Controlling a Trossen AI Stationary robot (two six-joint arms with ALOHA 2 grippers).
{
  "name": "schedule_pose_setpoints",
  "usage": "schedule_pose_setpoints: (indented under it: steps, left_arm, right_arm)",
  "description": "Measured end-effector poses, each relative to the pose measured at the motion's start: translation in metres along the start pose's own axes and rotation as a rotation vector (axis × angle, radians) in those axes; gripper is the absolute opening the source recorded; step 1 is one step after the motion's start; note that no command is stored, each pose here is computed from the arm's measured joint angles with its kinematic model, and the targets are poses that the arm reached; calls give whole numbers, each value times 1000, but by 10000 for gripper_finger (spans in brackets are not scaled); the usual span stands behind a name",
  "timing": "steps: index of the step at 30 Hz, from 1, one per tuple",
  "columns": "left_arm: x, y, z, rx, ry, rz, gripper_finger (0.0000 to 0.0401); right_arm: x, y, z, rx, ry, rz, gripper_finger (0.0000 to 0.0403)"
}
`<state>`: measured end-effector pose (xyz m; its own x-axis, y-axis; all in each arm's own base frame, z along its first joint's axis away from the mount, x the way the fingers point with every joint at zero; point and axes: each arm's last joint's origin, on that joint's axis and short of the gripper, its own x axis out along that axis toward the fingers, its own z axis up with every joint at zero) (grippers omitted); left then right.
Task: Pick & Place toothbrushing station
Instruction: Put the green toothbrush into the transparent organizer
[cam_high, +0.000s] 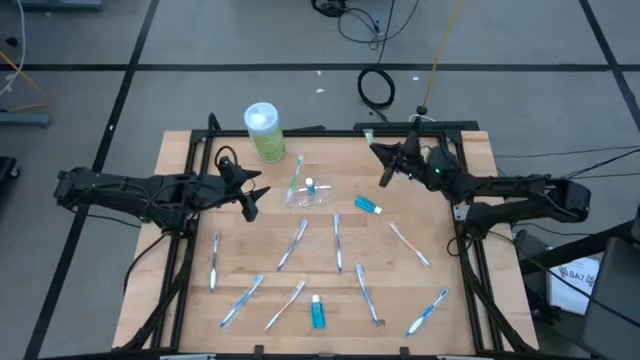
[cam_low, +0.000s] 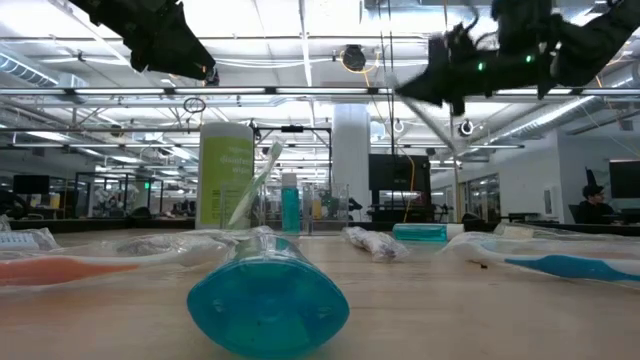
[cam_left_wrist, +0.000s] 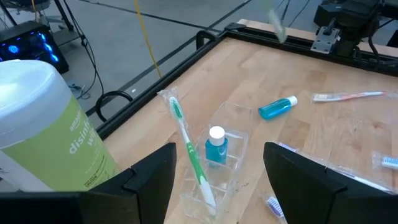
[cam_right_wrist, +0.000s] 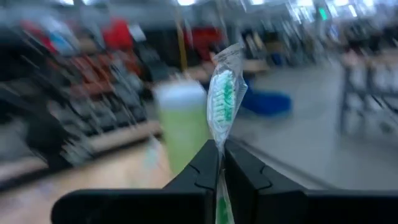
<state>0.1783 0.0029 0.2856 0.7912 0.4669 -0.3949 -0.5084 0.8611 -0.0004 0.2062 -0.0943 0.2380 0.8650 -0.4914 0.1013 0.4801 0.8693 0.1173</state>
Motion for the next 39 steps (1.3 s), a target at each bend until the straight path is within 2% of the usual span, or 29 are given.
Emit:
schedule_pose_setpoints:
  steps: [4, 9, 15, 33, 39]
  left_arm:
    - [0, 0, 0, -1, -1, 0, 250]
    - [0, 0, 0, -1, -1, 0, 250]
    - [0, 0, 0, -1, -2, 0, 250]
    - [0, 0, 0, 5, 1, -8, 250]
    - [0, 0, 0, 8, 1, -8, 250]
  right_arm:
    - [-3, 24, 13, -11, -165, 112, 9]
    - [-5, 47, 16, -40, -306, 208, 9]
    - [2, 61, 7, -21, -386, 253, 9]
    - [86, 91, -21, -30, -374, 258, 9]
    - [111, 96, -32, 24, -361, 257, 9]
